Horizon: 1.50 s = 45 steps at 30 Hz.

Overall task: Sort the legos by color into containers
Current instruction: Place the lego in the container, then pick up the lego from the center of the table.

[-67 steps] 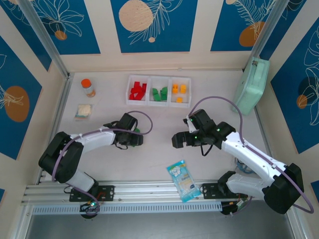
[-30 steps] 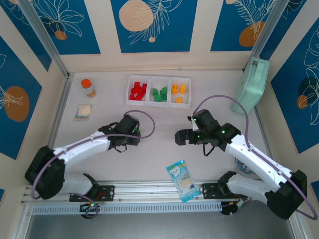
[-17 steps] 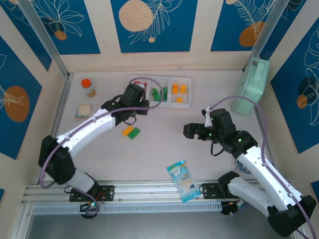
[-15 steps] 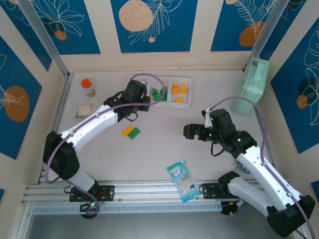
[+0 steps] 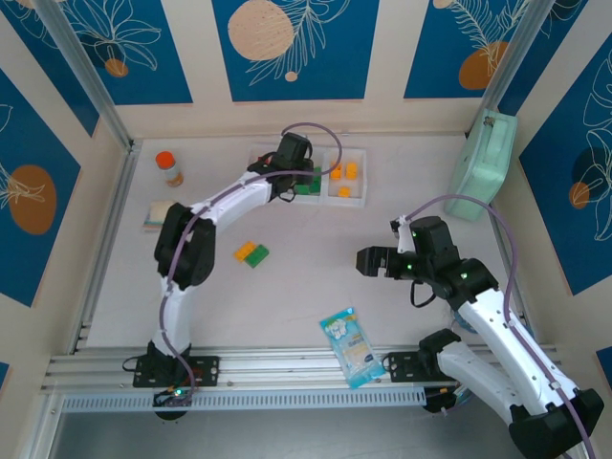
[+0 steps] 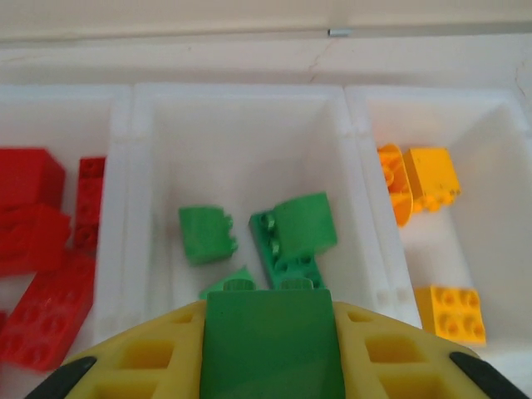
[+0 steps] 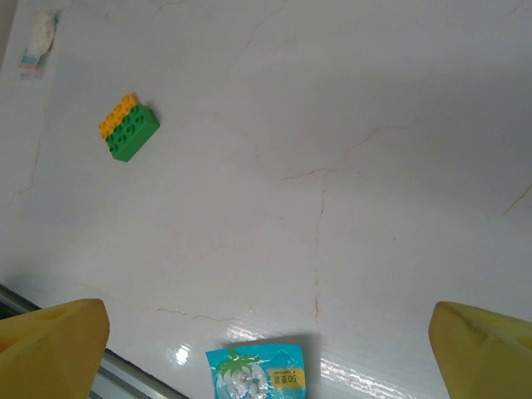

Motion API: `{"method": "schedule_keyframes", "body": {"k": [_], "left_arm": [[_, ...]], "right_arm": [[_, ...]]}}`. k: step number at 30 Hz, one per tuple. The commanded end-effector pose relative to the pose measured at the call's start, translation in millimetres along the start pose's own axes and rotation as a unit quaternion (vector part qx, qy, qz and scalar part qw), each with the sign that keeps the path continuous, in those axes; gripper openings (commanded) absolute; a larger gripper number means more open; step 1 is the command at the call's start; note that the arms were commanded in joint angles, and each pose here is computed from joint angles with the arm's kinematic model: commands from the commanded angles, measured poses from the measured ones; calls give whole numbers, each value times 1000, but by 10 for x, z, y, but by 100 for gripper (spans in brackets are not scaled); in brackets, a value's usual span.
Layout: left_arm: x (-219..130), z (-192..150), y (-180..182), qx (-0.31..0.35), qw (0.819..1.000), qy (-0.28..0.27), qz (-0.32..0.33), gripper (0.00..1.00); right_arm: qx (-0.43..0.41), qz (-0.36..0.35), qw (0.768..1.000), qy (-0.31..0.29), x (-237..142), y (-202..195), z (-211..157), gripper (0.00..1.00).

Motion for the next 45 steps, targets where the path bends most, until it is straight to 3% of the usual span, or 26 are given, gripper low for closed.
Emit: {"method": "schedule_keyframes", "body": {"k": [1,4,7,13,17,20,22,29,37,45], "left_arm": [[154,201,-63,-12,1000,-23,6,37],[337,155,-84,-22,1000,-5,14,46],[451,125,-47,-32,999,-4,27,48],[444,165,75,-39,998,-4,44,54],[189,189,120,-5,999,-2,44,71],[-79,128,131,15,1000,3,4,75],[-289,60,241,20,1000,3,13,80],[-853,-475,759,52,995,63,64,94],[-1111,-1345,1150,66,982,166,54,93],[-1017,-1883,1236,36,969,241,33,78]], "right_arm": [[-2,5,1000,12,-67,15,-62,99],[-1,10,1000,8,-98,36,-60,99],[-3,22,1000,11,-123,74,-64,99],[-4,35,999,7,-205,129,-70,99],[0,29,1000,-6,-238,112,-72,99],[4,20,1000,-12,-258,90,-63,99],[6,17,1000,-13,-260,78,-62,99],[14,30,999,-8,-269,117,-85,99],[12,57,998,1,-268,197,-134,99],[19,83,996,36,-228,298,-187,99]]}}
Point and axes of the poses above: each hand's point on the last joint's axis, 136 mm out from that joint toward the fingers, its own x axis out along the fingers, its own y axis along the line the jaws close on, z = x × y, the point moved 3 cm from there along -x, back along the fingers, and after that the axes turned 11 degrees about -x, right-handed, at the moved point
